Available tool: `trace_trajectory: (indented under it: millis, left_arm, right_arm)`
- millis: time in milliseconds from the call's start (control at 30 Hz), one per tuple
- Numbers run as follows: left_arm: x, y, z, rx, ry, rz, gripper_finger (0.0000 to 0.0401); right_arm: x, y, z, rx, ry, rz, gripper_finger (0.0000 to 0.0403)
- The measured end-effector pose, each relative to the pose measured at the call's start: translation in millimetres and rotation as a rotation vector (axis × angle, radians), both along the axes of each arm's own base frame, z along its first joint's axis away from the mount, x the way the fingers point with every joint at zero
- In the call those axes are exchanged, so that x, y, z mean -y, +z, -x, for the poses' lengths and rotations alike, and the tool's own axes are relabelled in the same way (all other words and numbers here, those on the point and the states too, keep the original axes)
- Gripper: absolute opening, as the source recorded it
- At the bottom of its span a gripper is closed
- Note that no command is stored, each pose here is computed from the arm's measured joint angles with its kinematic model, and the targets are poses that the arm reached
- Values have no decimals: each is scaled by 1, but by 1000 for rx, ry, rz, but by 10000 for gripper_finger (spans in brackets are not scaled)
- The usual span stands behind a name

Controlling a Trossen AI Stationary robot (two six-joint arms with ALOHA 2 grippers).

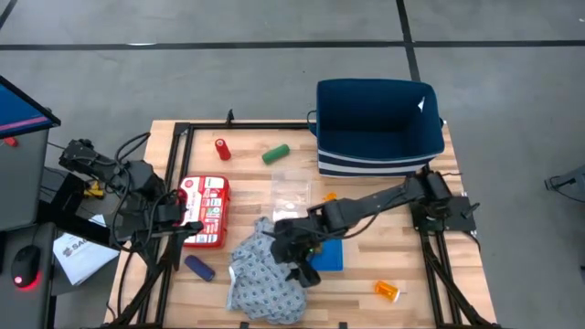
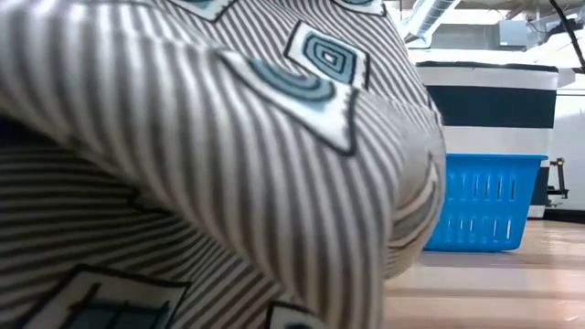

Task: Pick & Place Medicine items
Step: Put the blue patient into the blue laundry bin

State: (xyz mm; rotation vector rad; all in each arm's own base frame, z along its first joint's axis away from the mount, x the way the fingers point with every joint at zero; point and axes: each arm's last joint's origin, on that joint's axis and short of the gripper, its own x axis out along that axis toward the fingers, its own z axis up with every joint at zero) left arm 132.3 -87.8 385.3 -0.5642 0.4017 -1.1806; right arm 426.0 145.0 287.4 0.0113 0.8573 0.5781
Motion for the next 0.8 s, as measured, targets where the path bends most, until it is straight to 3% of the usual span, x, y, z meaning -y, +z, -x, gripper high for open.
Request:
trace_trajectory:
  millis: [100, 533, 800]
  left_arm:
    - [0, -1, 0, 8, 0, -9, 193]
    - [0, -2, 0, -2, 1, -13, 192]
    - [1, -3, -2, -11, 2, -16, 192]
  right_arm:
    - [7, -2, -6, 64, 30, 50, 260]
    - [37, -49, -32, 101, 160, 256, 260]
    - [36, -80, -38, 11, 188, 278, 260]
